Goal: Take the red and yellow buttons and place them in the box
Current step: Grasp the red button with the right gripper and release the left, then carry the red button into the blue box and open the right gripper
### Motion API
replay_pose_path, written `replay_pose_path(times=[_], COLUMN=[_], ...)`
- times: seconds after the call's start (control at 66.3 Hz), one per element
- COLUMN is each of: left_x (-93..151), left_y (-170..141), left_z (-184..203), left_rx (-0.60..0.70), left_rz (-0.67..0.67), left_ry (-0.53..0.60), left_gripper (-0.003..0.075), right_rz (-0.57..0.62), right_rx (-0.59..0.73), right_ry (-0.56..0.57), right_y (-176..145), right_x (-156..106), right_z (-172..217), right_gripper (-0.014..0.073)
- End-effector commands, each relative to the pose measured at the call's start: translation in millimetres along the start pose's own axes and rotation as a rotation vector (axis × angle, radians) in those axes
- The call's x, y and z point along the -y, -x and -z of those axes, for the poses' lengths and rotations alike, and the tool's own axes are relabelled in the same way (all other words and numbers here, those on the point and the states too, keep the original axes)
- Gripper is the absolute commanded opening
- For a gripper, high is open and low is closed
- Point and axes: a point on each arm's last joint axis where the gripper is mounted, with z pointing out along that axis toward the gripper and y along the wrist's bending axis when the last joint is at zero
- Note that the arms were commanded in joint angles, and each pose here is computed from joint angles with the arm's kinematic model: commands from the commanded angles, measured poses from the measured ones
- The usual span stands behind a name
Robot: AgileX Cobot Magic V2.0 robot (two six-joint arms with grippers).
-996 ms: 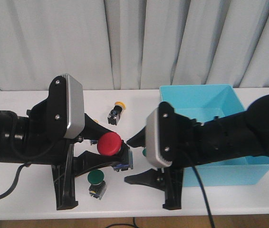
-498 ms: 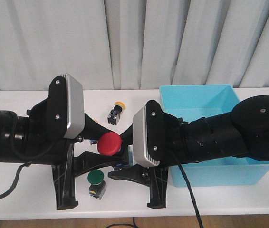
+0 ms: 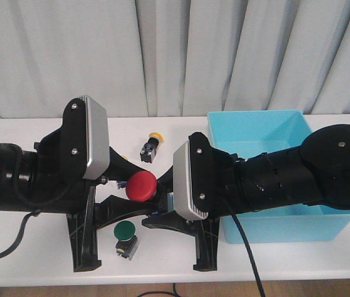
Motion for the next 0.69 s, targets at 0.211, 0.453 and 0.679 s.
replay_pose_path(times=[0.211, 0.453, 0.679], left_x=[-4, -11, -19], left_y=[13, 2, -17], left_z=[9, 10, 9], left_rx=[0.041, -0.076, -0.252], left_rz=[-0.016, -0.013, 0.081], left_ry=[0.057, 0.133, 0.210], left_gripper=[0.0501, 0.0600, 0.0587], right_rz=[0.008, -0.069, -0.421], right_rx=[0.035, -0.130, -0.265], right_ry=[-0.067, -0.186, -0.434], right_y=[13, -2, -21], right_x=[8, 19, 46], right_z=[10, 12, 29], right_gripper=[0.0204, 0.0206, 0.0212])
